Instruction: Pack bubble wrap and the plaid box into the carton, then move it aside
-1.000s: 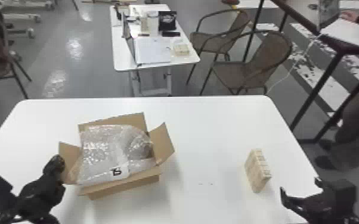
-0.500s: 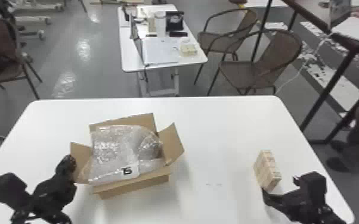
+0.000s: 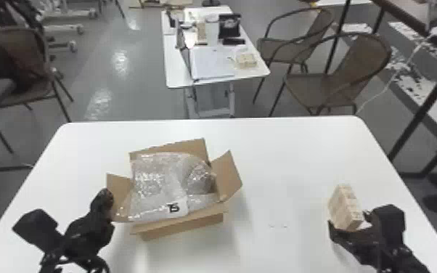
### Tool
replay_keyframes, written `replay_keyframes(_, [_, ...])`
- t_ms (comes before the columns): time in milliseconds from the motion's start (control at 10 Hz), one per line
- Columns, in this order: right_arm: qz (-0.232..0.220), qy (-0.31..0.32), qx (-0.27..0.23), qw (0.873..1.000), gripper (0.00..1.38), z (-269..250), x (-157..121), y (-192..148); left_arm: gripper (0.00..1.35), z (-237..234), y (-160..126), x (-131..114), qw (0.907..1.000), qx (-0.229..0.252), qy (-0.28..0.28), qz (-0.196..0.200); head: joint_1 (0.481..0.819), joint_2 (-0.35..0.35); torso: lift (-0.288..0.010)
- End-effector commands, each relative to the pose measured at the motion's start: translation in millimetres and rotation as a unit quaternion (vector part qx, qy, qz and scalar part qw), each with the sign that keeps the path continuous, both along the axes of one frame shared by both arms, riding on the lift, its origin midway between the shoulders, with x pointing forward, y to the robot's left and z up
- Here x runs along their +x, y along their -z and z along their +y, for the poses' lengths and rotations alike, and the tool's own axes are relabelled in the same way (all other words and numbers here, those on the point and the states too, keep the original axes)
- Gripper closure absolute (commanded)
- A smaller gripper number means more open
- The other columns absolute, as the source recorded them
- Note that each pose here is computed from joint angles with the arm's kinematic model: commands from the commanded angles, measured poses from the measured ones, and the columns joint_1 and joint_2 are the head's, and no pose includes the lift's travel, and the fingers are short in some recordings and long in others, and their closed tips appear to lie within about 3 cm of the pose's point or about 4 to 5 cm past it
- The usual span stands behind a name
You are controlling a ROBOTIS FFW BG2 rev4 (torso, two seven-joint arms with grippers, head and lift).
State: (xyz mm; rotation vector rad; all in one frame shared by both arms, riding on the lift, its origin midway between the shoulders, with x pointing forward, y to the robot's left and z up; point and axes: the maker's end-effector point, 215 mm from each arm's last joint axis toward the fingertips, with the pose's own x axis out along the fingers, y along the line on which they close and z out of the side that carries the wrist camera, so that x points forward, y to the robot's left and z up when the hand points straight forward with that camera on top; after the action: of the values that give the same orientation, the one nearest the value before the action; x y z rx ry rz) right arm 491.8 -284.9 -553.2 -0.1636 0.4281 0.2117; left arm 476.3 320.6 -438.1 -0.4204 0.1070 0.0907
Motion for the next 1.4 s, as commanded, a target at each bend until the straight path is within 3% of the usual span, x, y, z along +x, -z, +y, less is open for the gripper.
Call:
replay_keyframes(0, [0.009,0.001,0.008,1.0,0.76,3,-1,9,1.21,1,1,-1,1.0,0.0,-0.001,0.0,0.695,0.041,-0.027])
replay_keyframes(100, [0.007,0.002,0.015,1.0,0.88,5,0,10,1.21,0,0,1,1.0,-0.001,0.0,-0.001,0.695,0.042,-0.027])
replay_keyframes(400, [-0.003,0.005,0.023,1.0,1.0,5,1,5,1.21,0,2,-1,1.0,-0.001,0.0,0.001,0.695,0.046,-0.027])
replay_keyframes(800, [-0.037,0.001,0.049,0.998,1.02,17,5,-24,1.21,0,1,0,1.0,-0.002,0.002,0.0,0.695,0.047,-0.027])
replay_keyframes(1000, [-0.088,-0.043,0.106,0.989,1.02,84,18,-88,1.21,0,2,0,1.0,-0.002,0.001,0.0,0.695,0.069,-0.027])
replay_keyframes(1300, [-0.154,-0.124,0.194,0.961,1.02,190,37,-196,1.21,-4,-1,4,1.0,-0.003,0.005,-0.003,0.695,0.181,-0.027])
